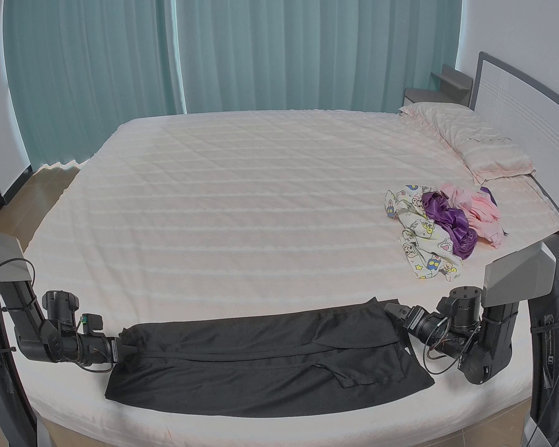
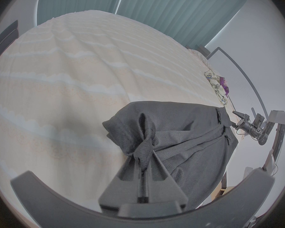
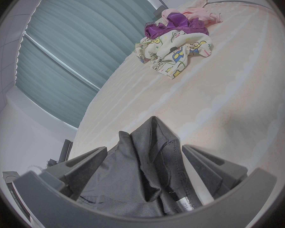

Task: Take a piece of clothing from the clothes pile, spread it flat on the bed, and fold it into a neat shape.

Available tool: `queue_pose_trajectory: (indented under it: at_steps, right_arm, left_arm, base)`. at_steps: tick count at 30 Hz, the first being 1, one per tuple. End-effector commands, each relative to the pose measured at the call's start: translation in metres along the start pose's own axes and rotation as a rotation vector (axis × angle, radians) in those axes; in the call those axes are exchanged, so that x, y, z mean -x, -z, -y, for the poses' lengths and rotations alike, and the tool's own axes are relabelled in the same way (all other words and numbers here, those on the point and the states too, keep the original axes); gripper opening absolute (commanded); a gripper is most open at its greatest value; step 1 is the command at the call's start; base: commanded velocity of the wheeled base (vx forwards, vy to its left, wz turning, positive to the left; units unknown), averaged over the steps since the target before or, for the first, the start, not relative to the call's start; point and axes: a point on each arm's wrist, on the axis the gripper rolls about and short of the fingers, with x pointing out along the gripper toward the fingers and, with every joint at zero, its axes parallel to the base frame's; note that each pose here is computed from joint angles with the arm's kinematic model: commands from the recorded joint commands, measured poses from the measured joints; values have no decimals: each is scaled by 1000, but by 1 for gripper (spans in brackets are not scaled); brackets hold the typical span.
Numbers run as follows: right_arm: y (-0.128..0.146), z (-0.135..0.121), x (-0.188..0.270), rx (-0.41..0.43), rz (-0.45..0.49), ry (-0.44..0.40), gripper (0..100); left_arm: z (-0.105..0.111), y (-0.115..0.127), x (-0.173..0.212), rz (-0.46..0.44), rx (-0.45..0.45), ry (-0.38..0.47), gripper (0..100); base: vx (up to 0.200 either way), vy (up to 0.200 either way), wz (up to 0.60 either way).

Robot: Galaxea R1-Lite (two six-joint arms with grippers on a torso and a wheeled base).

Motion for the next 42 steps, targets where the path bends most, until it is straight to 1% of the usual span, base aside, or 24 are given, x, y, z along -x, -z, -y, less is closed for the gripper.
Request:
queue_pose_trajectory:
  at_steps: [1,6,13,20,29,34,35,37,41,42]
  right_arm:
    - [-1,-1,0,1,7,-9,100]
    - [-1,-1,0,1,8,-10,100]
    - [-1,-1,1,1,7,-9,100]
    - [-1,-2,0,2,14,-4,100]
    - [0,-1,0,2,14,-2,100]
    - [-1,-1,0,1,16,0,100]
    - [0,-1,0,2,15,-1,100]
    - [-1,-1,0,1,16,0,100]
    - [-2,-1,0,1,19,-1,100]
    - [-2,-1,0,1,20,-2,100]
  left_arm:
    - [-4,-1,5,14,11,-14,0]
    - [-7,-5,13,42,14,-30,0]
    - [-13,-13,32,75,42,-63,0]
    - [-29,-21,43,109,73,-104,0]
    - [-43,-26,49,120,104,-132,0]
    - [-57,-35,63,136,144,-164,0]
    - [-62,-42,71,137,167,-176,0]
    - [-72,-51,87,128,217,-198,0]
    - [-96,-61,116,152,247,-248,0]
    - [-105,-64,126,167,256,-270,0]
  base:
    - [0,0,0]
    - [0,0,0]
    - [0,0,0]
    - [0,0,0]
    - [0,0,0]
    - [0,0,0]
    - [0,0,0]
    - [0,0,0]
    - [0,0,0]
    - [0,0,0]
